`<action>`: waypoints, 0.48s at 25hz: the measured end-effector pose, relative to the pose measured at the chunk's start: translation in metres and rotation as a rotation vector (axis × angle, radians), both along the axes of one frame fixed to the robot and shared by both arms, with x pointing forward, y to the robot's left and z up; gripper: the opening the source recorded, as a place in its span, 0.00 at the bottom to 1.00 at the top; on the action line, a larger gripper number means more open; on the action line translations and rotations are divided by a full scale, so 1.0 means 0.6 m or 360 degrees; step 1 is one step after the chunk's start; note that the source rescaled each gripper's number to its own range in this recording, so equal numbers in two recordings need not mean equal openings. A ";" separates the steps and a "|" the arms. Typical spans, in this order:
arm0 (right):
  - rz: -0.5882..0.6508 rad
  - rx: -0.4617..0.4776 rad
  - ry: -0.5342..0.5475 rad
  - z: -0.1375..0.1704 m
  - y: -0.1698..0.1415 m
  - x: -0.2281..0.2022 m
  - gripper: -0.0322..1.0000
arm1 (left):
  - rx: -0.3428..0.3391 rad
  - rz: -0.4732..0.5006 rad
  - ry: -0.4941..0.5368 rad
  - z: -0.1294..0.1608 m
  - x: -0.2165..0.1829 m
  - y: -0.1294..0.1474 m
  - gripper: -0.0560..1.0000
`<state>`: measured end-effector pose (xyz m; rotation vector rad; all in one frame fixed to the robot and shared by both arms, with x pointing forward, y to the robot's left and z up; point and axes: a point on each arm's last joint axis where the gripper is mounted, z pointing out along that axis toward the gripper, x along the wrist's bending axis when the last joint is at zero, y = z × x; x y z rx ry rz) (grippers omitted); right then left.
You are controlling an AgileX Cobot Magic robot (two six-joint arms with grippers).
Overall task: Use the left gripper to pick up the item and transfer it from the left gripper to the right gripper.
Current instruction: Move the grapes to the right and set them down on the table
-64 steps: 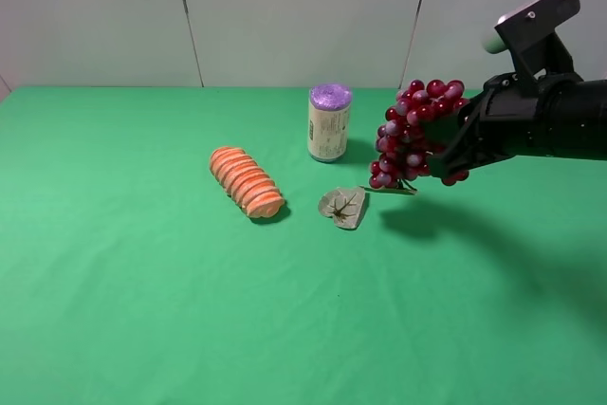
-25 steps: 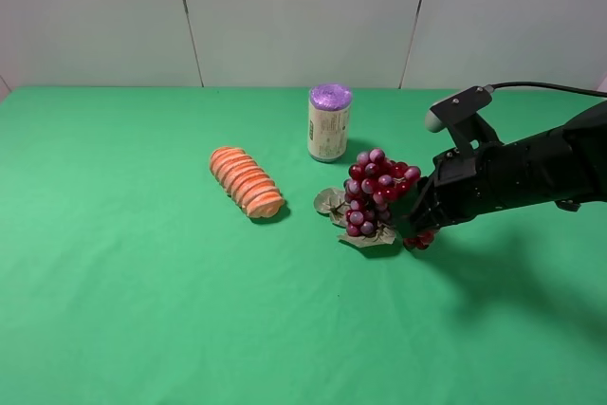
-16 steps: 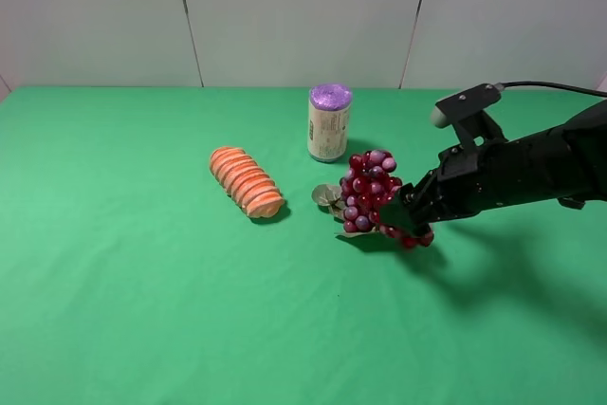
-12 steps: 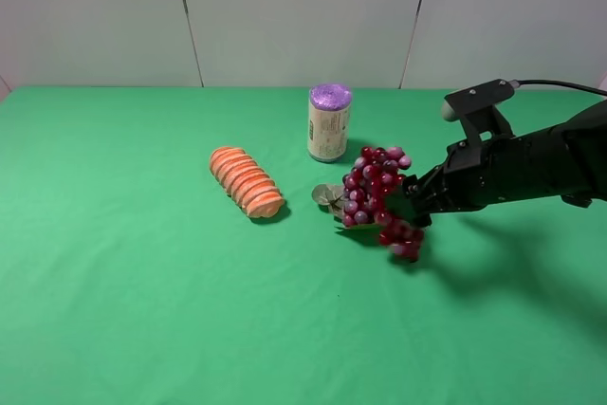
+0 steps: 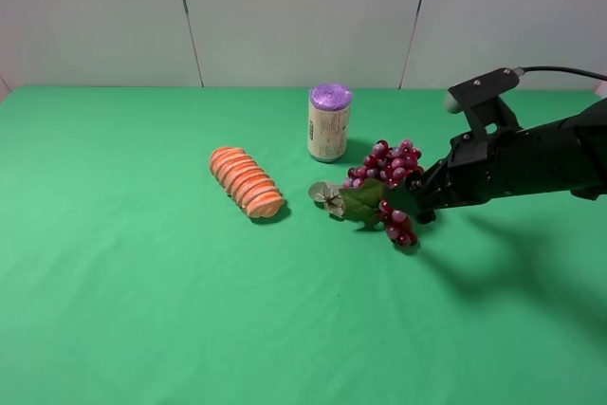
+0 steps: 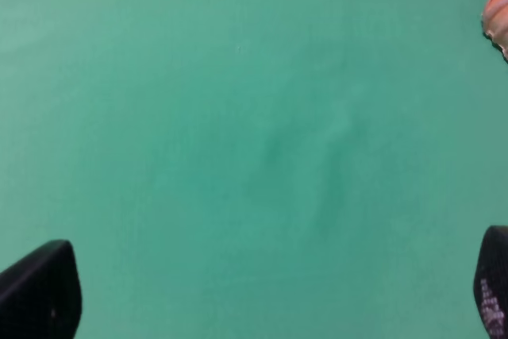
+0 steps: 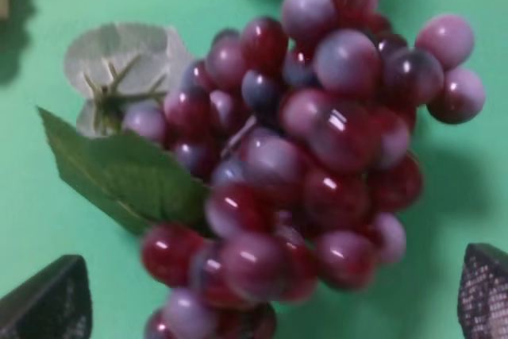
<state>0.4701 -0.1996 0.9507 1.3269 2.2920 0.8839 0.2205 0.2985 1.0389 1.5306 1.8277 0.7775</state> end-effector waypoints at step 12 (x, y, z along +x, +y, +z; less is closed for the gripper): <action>0.0008 0.0209 -0.0178 0.078 -0.002 -0.032 1.00 | 0.0000 0.0000 0.0000 0.000 0.000 0.000 1.00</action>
